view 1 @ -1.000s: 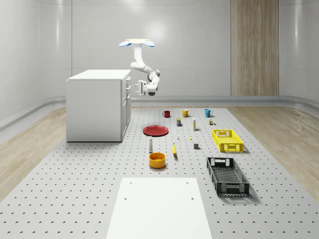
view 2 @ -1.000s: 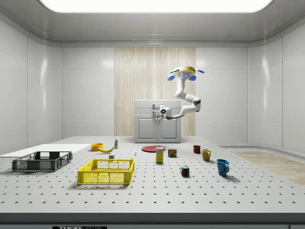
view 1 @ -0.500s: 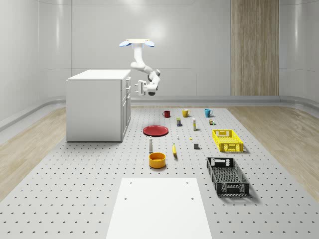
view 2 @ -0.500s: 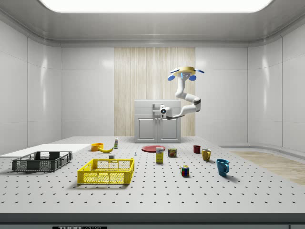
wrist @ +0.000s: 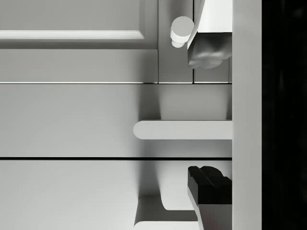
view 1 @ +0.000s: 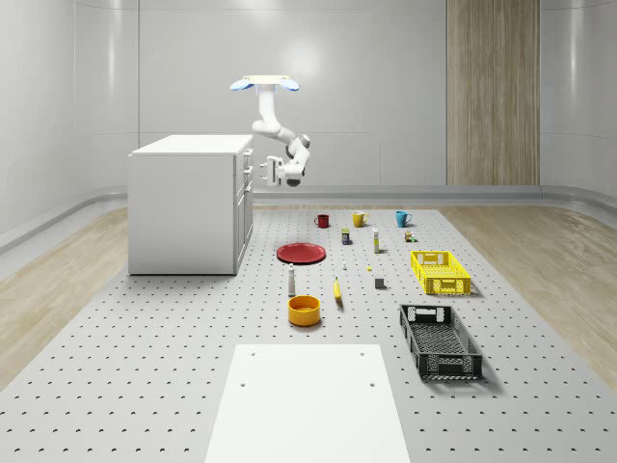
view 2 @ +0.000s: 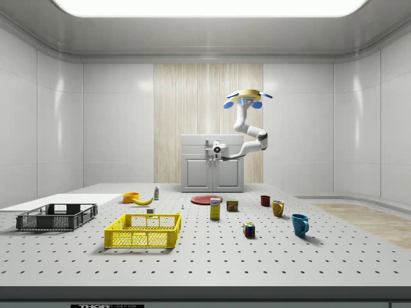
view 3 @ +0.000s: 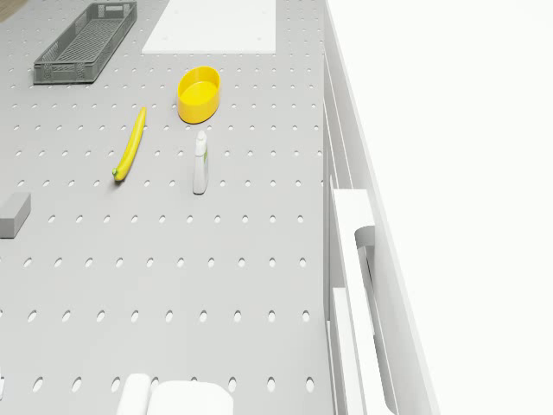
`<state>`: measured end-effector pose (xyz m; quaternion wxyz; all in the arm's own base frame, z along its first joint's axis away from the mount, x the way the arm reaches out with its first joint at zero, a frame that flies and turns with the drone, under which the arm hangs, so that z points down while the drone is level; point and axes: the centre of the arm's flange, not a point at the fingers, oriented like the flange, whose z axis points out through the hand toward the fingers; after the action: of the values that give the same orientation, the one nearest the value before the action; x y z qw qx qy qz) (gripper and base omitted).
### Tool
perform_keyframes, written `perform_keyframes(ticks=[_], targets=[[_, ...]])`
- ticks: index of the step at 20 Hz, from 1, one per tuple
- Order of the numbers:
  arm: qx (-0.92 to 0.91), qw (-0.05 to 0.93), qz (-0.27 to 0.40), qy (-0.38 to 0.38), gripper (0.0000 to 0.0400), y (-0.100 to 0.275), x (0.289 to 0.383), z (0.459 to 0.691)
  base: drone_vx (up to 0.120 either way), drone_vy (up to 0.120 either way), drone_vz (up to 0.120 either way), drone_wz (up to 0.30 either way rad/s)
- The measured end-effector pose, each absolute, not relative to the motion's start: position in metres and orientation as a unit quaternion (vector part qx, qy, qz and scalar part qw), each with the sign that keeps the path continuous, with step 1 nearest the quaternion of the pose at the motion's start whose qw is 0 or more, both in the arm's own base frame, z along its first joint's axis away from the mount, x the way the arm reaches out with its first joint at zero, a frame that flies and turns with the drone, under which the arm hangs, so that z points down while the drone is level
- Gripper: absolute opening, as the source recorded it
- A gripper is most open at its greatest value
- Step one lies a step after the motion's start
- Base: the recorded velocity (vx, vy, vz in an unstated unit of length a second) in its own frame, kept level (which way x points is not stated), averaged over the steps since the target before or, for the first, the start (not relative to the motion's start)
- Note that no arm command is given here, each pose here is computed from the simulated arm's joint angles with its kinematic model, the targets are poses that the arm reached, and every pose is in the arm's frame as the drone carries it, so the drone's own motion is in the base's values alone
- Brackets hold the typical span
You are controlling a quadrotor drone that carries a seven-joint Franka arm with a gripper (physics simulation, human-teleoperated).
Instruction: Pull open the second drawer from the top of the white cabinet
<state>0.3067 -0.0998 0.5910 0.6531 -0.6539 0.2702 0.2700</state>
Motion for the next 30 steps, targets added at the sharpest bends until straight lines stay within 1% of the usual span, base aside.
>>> perform_keyframes(ticks=[3,10,14,30], targets=[[-0.654,0.653,0.27,0.27,0.03,-0.1,0.3067,0.591,0.0,0.013,0.0,0.0],[-0.654,0.653,0.27,0.27,0.03,-0.1,0.3067,0.591,0.0,0.114,0.0,0.0],[-0.654,0.653,0.27,0.27,0.03,-0.092,0.3067,0.591,0.0,0.0,0.0,0.0],[-0.654,0.653,0.27,0.27,0.03,-0.032,0.3065,0.591,0.0,0.0,0.0,0.0]])
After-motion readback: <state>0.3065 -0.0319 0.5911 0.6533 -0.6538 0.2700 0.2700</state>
